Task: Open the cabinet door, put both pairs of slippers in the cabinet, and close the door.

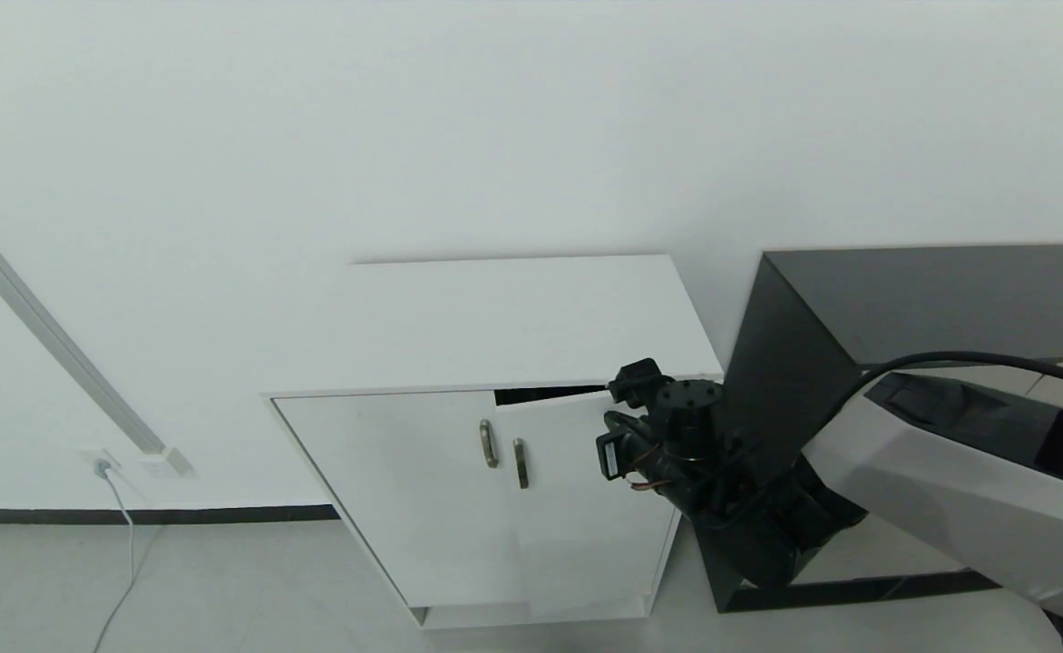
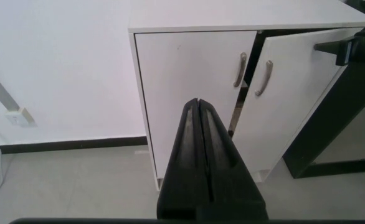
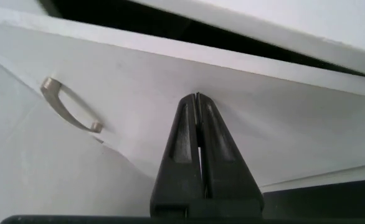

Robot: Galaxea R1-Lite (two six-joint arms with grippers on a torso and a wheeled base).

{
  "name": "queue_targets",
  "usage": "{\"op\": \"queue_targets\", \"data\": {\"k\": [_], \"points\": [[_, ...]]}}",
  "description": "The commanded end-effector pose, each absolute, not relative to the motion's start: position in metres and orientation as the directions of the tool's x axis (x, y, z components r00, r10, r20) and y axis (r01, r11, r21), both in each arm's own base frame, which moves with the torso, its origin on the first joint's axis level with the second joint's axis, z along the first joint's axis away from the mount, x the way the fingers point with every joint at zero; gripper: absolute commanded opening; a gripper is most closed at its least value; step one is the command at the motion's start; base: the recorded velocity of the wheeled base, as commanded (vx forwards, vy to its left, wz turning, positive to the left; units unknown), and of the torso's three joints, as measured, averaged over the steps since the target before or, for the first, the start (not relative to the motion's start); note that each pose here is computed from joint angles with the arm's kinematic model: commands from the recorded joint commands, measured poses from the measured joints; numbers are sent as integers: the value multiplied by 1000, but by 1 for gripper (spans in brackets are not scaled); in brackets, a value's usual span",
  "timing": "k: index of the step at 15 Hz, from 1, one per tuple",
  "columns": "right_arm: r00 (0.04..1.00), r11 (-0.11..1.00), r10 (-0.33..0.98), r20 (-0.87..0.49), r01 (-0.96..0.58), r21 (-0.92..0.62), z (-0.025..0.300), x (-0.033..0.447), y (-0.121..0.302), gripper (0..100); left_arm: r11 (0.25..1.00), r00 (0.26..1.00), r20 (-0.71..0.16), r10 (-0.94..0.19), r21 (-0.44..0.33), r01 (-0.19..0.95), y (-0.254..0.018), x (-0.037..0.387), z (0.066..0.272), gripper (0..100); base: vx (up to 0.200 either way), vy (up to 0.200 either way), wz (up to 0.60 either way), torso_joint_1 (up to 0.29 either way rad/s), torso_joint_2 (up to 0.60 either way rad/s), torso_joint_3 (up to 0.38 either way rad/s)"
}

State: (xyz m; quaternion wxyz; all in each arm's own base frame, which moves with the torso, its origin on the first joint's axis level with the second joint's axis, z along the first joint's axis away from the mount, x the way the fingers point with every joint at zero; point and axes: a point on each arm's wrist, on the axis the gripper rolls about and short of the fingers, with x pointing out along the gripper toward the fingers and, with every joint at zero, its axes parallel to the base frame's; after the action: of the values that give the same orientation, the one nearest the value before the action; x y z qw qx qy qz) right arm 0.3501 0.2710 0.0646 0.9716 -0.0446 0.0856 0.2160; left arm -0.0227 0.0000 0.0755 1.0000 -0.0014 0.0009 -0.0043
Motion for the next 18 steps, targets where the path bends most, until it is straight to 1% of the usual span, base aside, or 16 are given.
{"op": "queue_targets", "data": {"k": [1, 18], "points": [[897, 908, 399, -190, -415, -51, 56, 359, 270, 0, 1000, 1000, -2, -9, -3, 9, 0, -23, 76, 0, 0, 0, 0, 0, 0, 0], [903, 913, 391, -175, -406, -52, 61, 366, 270, 0, 1000, 1000, -2, -8, -5, 8, 0, -23, 76, 0, 0, 0, 0, 0, 0, 0]]}}
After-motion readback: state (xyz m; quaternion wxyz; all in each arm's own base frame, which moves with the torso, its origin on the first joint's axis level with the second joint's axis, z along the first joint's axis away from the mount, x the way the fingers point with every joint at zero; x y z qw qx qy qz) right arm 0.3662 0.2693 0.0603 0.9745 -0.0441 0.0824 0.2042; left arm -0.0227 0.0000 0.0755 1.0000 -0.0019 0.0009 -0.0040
